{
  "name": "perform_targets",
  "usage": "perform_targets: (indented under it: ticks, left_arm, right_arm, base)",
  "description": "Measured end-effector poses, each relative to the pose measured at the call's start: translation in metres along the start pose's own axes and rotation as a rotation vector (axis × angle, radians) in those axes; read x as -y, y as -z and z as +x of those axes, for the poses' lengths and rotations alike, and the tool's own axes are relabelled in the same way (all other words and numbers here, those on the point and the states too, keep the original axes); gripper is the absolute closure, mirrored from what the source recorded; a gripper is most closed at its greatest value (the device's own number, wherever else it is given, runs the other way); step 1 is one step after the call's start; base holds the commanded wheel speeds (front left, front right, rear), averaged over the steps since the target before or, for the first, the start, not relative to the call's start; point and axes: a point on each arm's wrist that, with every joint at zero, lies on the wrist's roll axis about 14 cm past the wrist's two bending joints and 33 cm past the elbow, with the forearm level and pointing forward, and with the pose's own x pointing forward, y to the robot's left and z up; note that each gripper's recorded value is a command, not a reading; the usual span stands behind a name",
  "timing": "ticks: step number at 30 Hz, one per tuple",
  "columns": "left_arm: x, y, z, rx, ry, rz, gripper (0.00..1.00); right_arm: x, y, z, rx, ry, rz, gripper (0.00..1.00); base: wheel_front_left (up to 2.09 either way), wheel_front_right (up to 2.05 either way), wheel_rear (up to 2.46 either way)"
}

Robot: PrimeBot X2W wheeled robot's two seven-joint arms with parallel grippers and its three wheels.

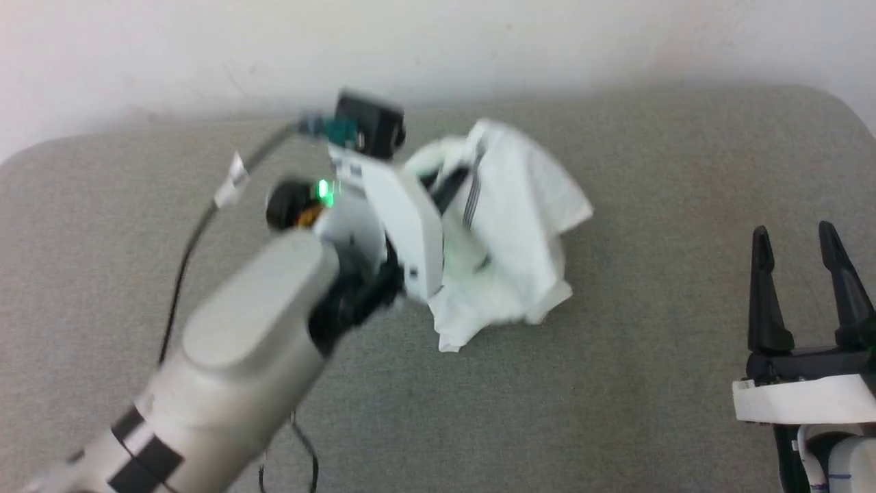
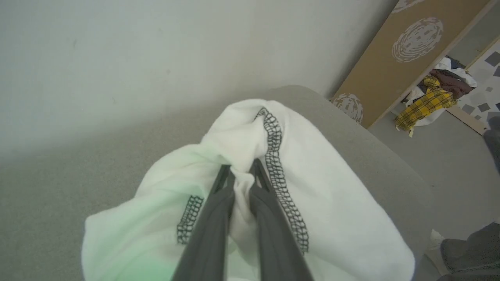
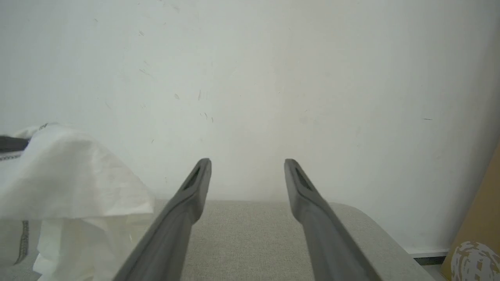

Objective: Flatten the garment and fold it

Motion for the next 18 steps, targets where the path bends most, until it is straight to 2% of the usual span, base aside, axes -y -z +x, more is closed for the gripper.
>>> perform_targets:
  ticks: [5, 8, 9, 10, 14, 18]
  left_arm:
    - [-0.016, 0.111, 0.001, -0.21, -0.076, -0.088, 1.0]
    - [-0.018, 0.149, 0.0, -0.271, -0.097, -0.135, 1.0]
    - [-0.016, 0.154, 0.001, -0.274, -0.095, -0.146, 0.56]
    - [-0.013, 0.154, 0.004, -0.264, -0.088, -0.161, 0.0]
    - [-0.014, 0.135, 0.008, -0.15, -0.088, -0.19, 0.0]
    - [-0.029, 0.088, 0.004, 0.05, -0.121, -0.196, 0.0]
  right_arm:
    - [0.0, 0.01, 0.0, -0.03, 0.002, 0.009, 0.0]
    - [0.002, 0.018, -0.001, -0.053, 0.008, 0.008, 0.0]
    - [0.002, 0.021, -0.001, -0.06, 0.009, 0.008, 0.0]
    - [0.002, 0.023, 0.0, -0.065, 0.009, 0.008, 0.0]
    - [-0.004, 0.03, 0.003, -0.08, -0.008, 0.016, 0.0]
    - [-0.015, 0.031, 0.008, -0.077, -0.036, 0.029, 0.0]
  base:
    - [0.0, 0.0, 0.0]
    - [0.0, 0.0, 0.0]
    - [0.0, 0.0, 0.0]
    - [0.0, 0.0, 0.0]
    - [0.0, 0.0, 0.0]
    - [0.0, 0.0, 0.0]
